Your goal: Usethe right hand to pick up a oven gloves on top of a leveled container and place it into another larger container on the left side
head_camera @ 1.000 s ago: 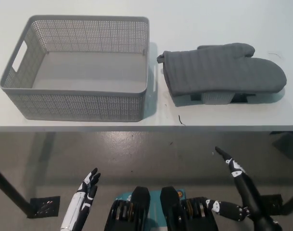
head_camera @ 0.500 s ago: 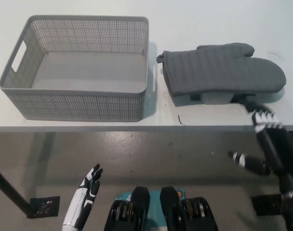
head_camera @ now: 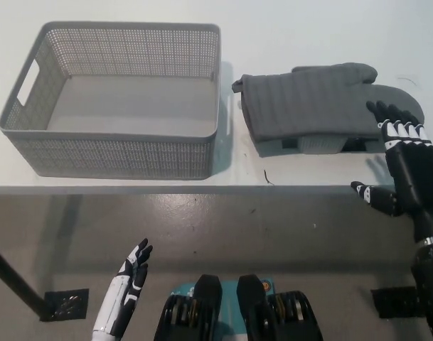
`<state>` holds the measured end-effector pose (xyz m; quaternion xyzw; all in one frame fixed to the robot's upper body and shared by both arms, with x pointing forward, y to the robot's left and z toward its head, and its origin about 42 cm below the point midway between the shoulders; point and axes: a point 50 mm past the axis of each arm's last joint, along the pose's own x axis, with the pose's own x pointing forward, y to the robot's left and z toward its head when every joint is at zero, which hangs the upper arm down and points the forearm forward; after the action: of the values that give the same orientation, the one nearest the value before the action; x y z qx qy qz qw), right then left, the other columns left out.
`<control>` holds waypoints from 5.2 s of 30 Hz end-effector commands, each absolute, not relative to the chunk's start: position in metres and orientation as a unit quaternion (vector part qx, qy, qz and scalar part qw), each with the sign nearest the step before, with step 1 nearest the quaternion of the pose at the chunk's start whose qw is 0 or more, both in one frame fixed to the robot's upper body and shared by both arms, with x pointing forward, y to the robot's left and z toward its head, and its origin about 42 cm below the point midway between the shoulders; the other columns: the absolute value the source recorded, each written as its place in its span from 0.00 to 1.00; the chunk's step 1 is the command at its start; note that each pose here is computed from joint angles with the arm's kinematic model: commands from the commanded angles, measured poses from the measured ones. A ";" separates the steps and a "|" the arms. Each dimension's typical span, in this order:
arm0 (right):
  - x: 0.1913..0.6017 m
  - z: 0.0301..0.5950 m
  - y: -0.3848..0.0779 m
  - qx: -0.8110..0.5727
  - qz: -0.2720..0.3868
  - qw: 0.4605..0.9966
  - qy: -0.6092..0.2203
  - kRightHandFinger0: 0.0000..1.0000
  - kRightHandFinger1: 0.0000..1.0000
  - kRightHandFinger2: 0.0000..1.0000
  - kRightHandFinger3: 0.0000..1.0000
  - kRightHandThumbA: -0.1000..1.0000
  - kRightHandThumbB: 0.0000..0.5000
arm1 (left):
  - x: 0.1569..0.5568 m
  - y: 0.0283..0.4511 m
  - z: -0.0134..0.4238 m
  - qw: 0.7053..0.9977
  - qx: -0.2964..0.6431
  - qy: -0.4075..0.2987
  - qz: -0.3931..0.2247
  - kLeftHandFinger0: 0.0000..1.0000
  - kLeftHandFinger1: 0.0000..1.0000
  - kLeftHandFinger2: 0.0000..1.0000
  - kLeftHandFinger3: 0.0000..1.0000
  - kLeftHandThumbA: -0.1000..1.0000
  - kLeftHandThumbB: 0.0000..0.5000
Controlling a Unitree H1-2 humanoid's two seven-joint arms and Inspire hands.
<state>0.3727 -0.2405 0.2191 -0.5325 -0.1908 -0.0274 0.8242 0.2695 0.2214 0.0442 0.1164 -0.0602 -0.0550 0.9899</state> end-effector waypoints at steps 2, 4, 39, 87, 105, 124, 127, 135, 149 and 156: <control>0.388 0.233 -0.237 -0.554 -0.053 0.805 -0.205 1.00 1.00 1.00 1.00 1.00 0.42 | 0.274 0.221 0.052 0.989 0.110 -0.091 -0.047 1.00 1.00 1.00 1.00 1.00 0.32; 0.392 0.231 -0.237 -0.552 -0.054 0.807 -0.204 1.00 1.00 1.00 1.00 1.00 0.44 | 0.274 0.221 0.051 0.989 0.110 -0.090 -0.047 1.00 1.00 1.00 1.00 1.00 0.31; 0.435 0.243 -0.234 -0.596 -0.070 0.775 -0.199 1.00 1.00 1.00 1.00 1.00 0.43 | 0.269 0.220 0.048 0.990 0.101 -0.088 -0.049 1.00 1.00 1.00 1.00 1.00 0.28; 0.526 0.238 -0.238 -0.546 -0.170 0.750 -0.332 0.00 0.18 0.59 0.66 0.00 0.22 | 0.276 0.221 0.051 0.991 0.089 -0.095 -0.041 1.00 1.00 1.00 1.00 1.00 0.28; 0.526 0.287 -0.242 -0.506 -0.230 0.715 -0.423 0.00 0.19 0.60 0.63 0.00 0.28 | 0.280 0.221 0.055 0.990 0.093 -0.101 -0.040 1.00 1.00 1.00 1.00 1.00 0.32; 0.513 0.425 -0.204 -0.446 -0.199 0.699 -0.522 0.00 0.19 0.64 0.66 0.00 0.45 | 0.286 0.222 0.058 0.989 0.090 -0.104 -0.045 1.00 1.00 1.00 1.00 1.00 0.33; 0.519 0.426 -0.190 -0.451 -0.190 0.701 -0.519 0.00 0.19 0.63 0.60 0.00 0.46 | 0.287 0.222 0.058 0.989 0.096 -0.107 -0.047 1.00 1.00 1.00 1.00 1.00 0.33; 0.539 0.417 -0.127 -0.455 -0.142 0.717 -0.509 0.00 0.19 0.61 0.46 0.00 0.50 | 0.285 0.223 0.059 0.989 0.101 -0.102 -0.047 1.00 1.00 1.00 1.00 1.00 0.36; 0.552 0.419 -0.009 -0.494 -0.047 0.737 -0.458 0.00 0.00 0.36 0.16 0.00 0.49 | 0.286 0.220 0.061 0.987 0.112 -0.104 -0.056 1.00 1.00 1.00 1.00 1.00 0.39; 0.550 0.422 0.024 -0.542 -0.022 0.740 -0.399 0.00 0.12 0.65 0.24 0.00 0.43 | 0.287 0.220 0.063 0.985 0.120 -0.108 -0.062 1.00 1.00 1.00 1.00 1.00 0.39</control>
<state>0.5523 0.0018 0.3733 -0.5392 -0.3920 -0.0105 0.7453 0.2813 0.2203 0.0492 0.1069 -0.0769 -0.0562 0.9897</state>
